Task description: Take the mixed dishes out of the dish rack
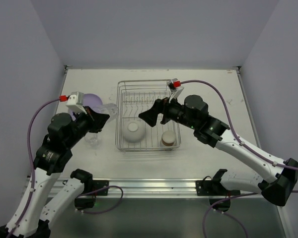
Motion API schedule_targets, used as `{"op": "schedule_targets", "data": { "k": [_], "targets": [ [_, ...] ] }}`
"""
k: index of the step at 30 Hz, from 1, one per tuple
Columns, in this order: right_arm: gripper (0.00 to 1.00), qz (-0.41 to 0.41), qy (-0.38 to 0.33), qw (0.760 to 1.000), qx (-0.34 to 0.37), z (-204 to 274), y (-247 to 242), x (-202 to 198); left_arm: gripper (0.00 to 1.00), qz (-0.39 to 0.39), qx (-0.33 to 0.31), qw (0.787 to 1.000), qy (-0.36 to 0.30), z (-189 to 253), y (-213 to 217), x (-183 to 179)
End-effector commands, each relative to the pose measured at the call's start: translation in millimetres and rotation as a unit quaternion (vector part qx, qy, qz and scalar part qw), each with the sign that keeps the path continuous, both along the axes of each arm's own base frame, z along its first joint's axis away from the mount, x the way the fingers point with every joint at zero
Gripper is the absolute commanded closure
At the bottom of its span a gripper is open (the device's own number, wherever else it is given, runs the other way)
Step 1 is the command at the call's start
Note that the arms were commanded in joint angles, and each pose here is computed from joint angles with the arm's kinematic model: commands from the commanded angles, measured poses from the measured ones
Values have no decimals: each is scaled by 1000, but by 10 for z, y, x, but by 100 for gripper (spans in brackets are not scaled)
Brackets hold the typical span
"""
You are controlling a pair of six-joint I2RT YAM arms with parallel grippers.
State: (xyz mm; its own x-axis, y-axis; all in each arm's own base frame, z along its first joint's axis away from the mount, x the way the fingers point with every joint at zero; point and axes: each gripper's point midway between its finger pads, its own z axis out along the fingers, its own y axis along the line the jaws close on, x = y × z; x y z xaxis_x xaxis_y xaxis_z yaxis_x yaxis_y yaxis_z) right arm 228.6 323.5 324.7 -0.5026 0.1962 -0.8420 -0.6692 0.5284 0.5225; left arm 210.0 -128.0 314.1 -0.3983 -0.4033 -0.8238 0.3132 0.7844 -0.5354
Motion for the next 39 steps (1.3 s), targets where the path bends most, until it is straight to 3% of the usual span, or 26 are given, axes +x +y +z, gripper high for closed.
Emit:
{"op": "schedule_targets", "data": {
  "k": [1,6,15,28,39],
  "targets": [
    [2,-35,2,999,-40,-53,-70,140,100,17,102,994,24,-159,148,139],
    [2,-42,6,998,-49,-81,-86,172,100,56,202,974,86,-467,374,334],
    [2,-52,1,997,-54,-99,-130,188,100,152,278,944,96,-572,740,608],
    [2,-60,-1,996,-60,-139,-211,209,100,128,283,943,117,-948,553,902],
    [2,-71,-2,996,-61,-184,-348,239,100,109,328,920,185,-1461,517,1059]
  ]
}}
